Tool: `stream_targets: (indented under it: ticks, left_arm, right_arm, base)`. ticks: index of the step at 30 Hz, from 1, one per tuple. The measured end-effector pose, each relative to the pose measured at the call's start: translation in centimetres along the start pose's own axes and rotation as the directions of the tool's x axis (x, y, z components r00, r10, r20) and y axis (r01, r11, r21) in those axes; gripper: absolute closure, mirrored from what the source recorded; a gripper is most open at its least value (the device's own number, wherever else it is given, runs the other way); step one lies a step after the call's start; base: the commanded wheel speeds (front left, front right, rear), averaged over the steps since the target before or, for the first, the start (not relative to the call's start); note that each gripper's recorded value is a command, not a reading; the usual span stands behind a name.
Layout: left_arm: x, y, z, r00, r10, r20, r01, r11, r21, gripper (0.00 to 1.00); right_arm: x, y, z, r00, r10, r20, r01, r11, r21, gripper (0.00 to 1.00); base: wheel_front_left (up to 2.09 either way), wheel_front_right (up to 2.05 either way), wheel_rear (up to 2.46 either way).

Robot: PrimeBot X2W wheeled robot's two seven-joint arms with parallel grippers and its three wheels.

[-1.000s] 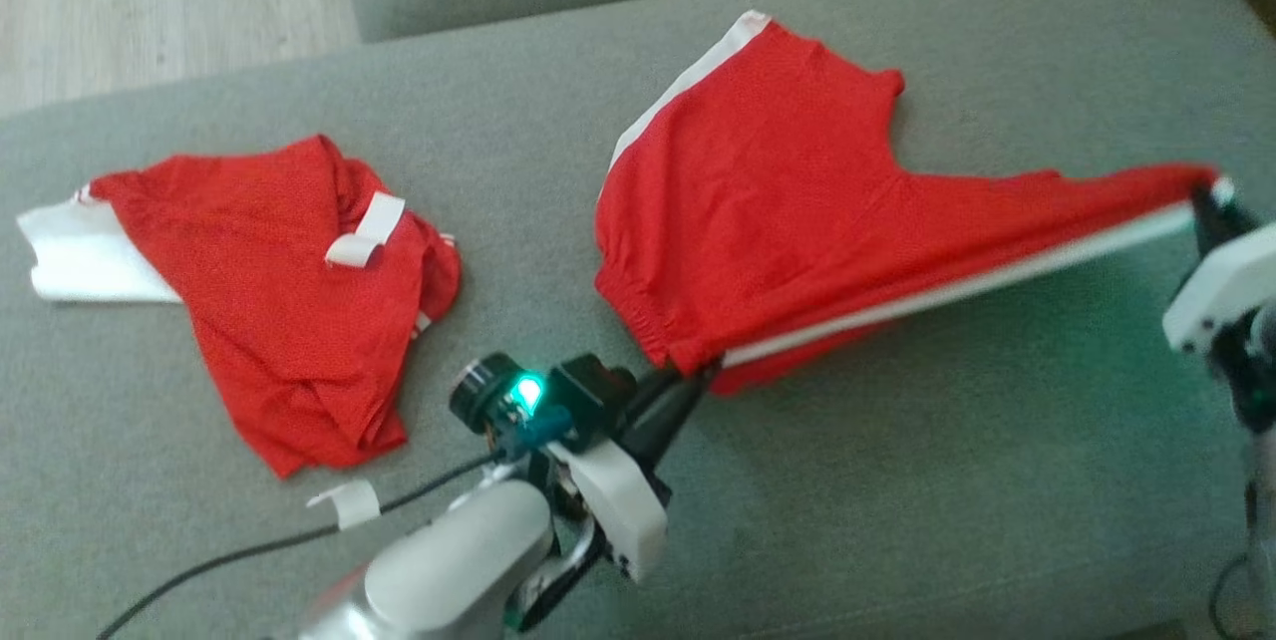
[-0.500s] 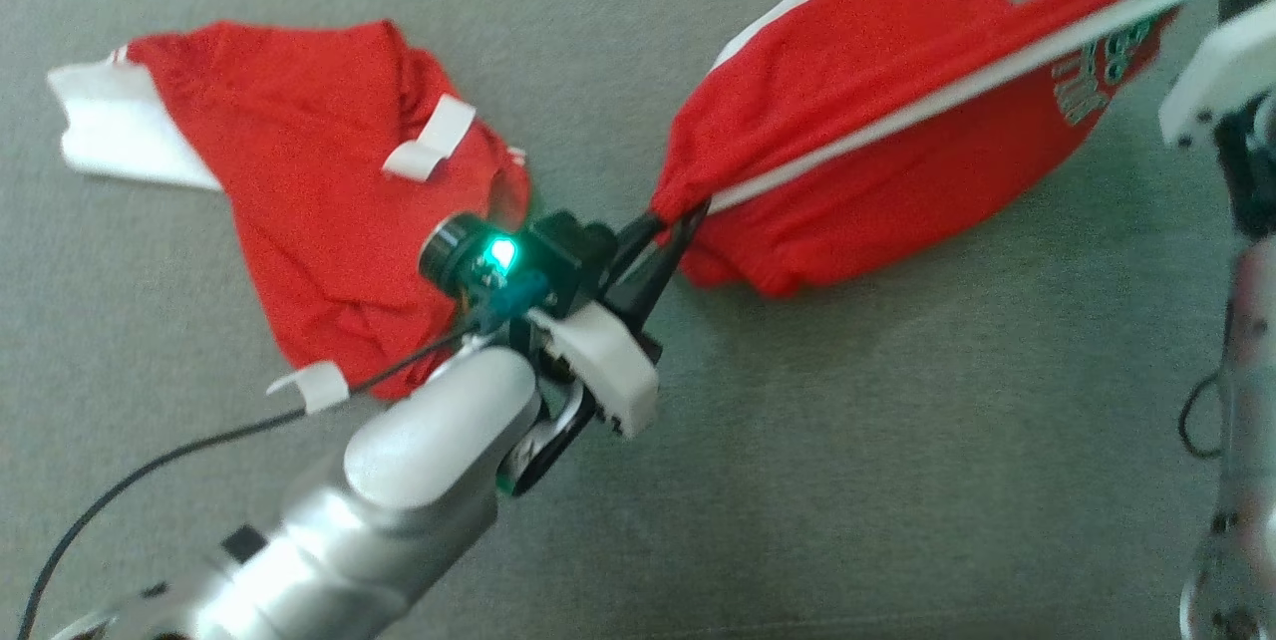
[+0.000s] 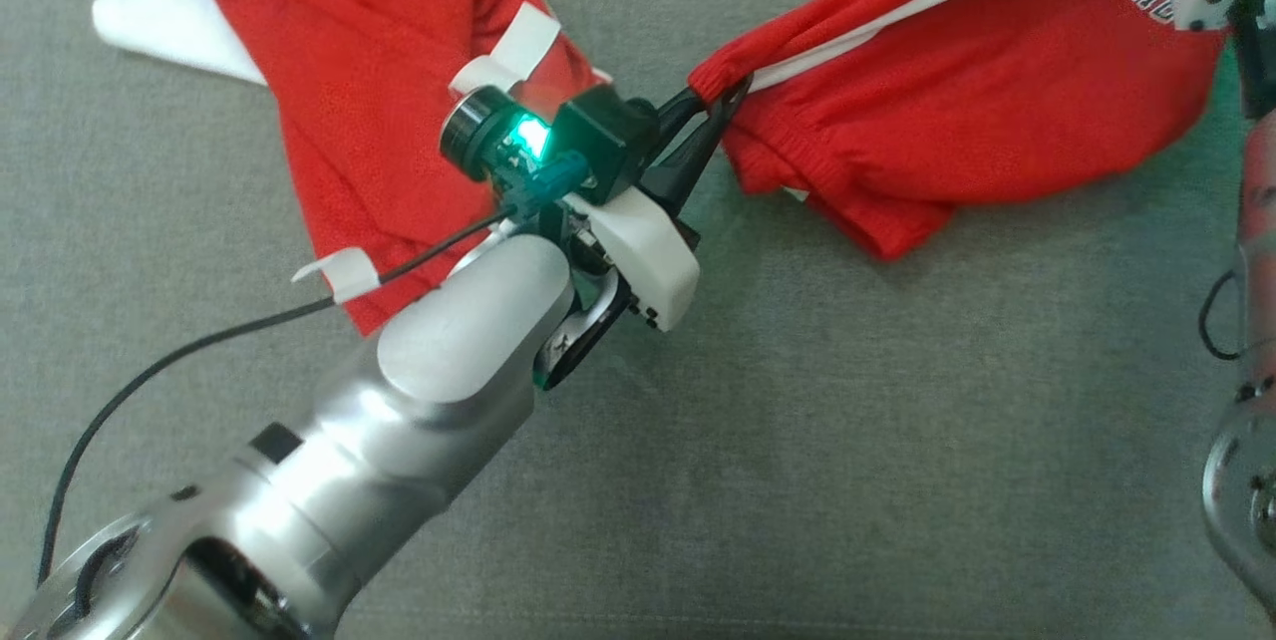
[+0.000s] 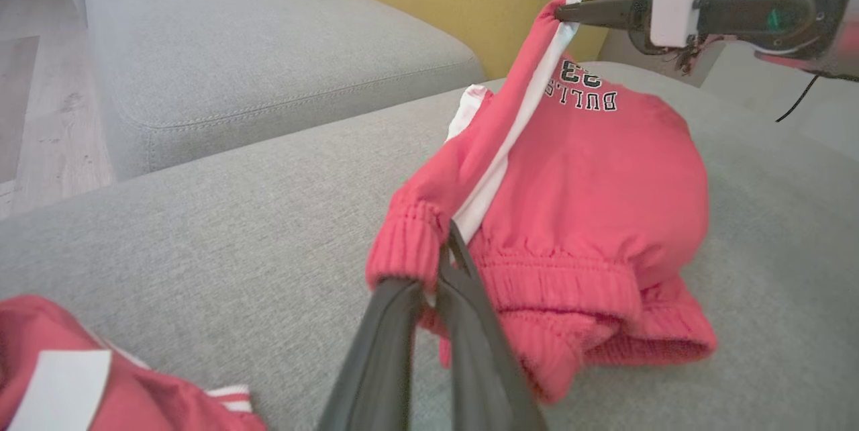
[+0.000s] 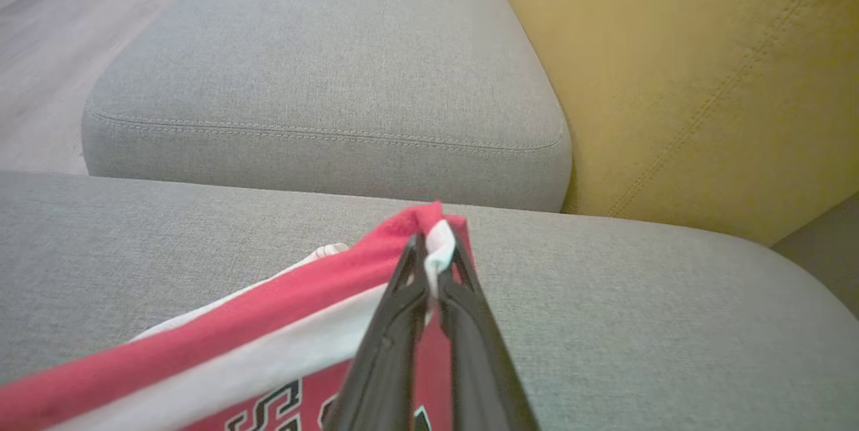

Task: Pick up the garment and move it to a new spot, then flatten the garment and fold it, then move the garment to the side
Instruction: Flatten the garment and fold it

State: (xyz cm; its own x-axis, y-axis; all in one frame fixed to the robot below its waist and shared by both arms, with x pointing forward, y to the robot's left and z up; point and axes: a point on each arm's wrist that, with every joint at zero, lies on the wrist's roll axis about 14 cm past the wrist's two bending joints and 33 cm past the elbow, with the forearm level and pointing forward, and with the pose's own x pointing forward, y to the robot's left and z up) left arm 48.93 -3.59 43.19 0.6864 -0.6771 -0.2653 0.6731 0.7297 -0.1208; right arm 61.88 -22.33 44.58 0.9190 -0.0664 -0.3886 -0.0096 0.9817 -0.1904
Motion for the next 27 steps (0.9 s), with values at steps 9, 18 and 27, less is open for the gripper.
stream_targets:
  ticks: [9,18,27]
  left_arm:
    - [0.3,0.9,-2.0,0.999,0.013,-0.049,-0.013,1.000,0.006,0.00]
    - [-0.5,2.5,0.7,0.994,0.102,0.039,-0.104,0.994,0.041,0.00]
    - [-3.8,5.5,8.2,0.934,0.253,0.253,-0.283,0.955,0.090,0.00]
  right_arm:
    - [2.0,1.3,-2.4,0.999,0.019,-0.041,-0.019,1.000,-0.018,0.00]
    - [0.2,-0.7,0.2,0.997,-0.032,0.069,0.029,0.999,0.046,0.00]
    - [-4.6,0.9,6.8,0.947,-0.007,0.321,-0.050,0.984,0.169,0.00]
  base:
    - [0.00,0.00,0.00]
    - [0.00,0.00,0.00]
    - [0.00,0.00,0.00]
